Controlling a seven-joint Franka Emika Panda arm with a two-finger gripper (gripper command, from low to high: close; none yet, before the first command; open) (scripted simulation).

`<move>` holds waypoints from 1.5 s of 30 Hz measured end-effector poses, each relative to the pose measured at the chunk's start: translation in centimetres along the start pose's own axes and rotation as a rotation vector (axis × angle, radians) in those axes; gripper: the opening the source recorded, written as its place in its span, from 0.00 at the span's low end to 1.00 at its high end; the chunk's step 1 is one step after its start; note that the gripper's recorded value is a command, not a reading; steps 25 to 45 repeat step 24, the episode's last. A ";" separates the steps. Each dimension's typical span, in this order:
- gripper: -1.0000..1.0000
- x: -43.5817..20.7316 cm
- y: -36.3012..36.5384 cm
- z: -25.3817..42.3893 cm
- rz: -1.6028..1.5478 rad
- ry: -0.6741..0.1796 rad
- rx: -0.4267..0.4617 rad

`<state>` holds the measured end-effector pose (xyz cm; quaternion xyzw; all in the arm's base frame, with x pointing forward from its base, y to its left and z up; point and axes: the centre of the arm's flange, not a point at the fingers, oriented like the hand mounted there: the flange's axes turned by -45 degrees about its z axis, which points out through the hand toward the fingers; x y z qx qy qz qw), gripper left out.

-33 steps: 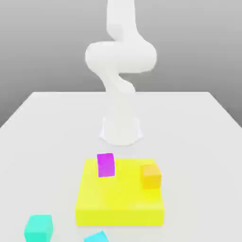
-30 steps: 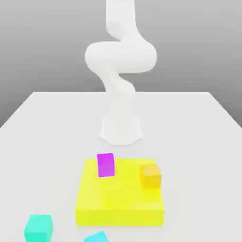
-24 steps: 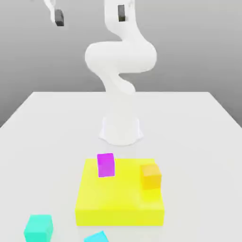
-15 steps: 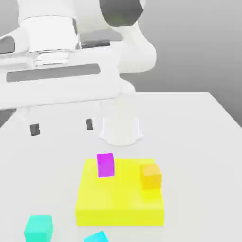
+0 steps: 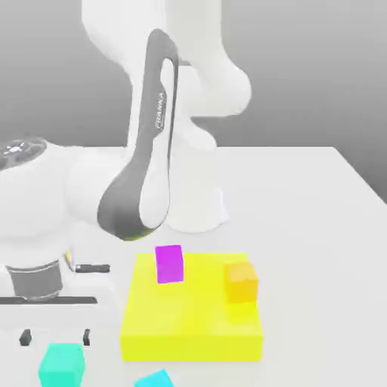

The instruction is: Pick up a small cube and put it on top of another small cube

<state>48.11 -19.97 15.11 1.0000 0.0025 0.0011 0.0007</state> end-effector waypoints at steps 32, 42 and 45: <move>1.00 5.0 -14.6 -3.4 -0.382 -0.003 0.003; 1.00 5.0 -14.6 -3.4 -0.382 -0.003 0.003; 1.00 5.0 -14.6 -3.4 -0.382 -0.003 0.003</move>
